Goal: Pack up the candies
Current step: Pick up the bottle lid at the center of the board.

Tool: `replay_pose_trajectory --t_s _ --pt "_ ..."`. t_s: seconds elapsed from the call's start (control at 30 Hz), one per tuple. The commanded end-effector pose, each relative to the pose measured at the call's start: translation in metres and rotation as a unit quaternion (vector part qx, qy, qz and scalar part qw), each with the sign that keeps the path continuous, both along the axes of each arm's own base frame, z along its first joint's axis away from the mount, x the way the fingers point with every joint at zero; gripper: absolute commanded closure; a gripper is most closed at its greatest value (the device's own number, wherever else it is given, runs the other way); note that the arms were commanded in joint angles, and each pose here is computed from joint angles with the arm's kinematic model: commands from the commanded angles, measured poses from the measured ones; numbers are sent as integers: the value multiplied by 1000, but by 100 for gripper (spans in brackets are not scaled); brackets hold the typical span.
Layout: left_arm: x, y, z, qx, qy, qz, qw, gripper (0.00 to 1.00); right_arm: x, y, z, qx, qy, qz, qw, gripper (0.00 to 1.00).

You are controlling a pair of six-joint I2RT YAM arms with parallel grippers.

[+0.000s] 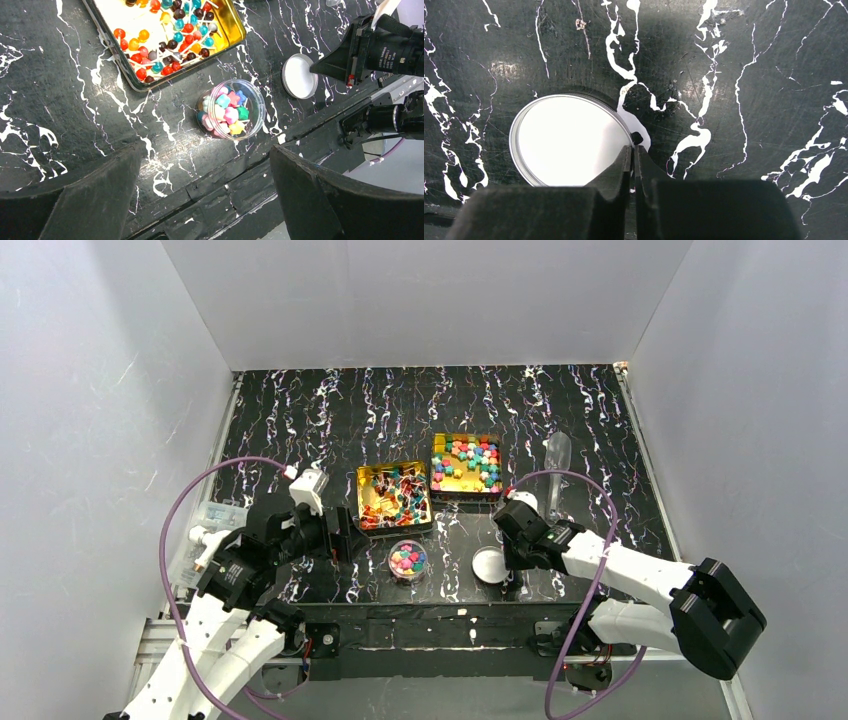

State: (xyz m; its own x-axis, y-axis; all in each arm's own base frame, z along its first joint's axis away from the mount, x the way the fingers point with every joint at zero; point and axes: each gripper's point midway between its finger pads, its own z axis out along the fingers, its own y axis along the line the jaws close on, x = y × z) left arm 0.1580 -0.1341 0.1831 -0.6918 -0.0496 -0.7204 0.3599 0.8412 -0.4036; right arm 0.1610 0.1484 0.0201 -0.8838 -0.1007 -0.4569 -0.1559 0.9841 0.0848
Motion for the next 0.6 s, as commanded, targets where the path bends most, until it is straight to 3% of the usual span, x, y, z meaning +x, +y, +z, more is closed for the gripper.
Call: replay_pose_trajectory --t_s 0.0,0.4,0.57 --pt "-2 -3 -5 -2 16 -7 1000 1 1 -2 -3 -1 -8 1 1000 96" --pt "-11 -22 3 -31 31 -64 997 1 14 10 38 32 -63 36 997 99" --pt "-22 -36 24 -61 25 -122 990 1 14 26 64 62 -71 83 992 99"
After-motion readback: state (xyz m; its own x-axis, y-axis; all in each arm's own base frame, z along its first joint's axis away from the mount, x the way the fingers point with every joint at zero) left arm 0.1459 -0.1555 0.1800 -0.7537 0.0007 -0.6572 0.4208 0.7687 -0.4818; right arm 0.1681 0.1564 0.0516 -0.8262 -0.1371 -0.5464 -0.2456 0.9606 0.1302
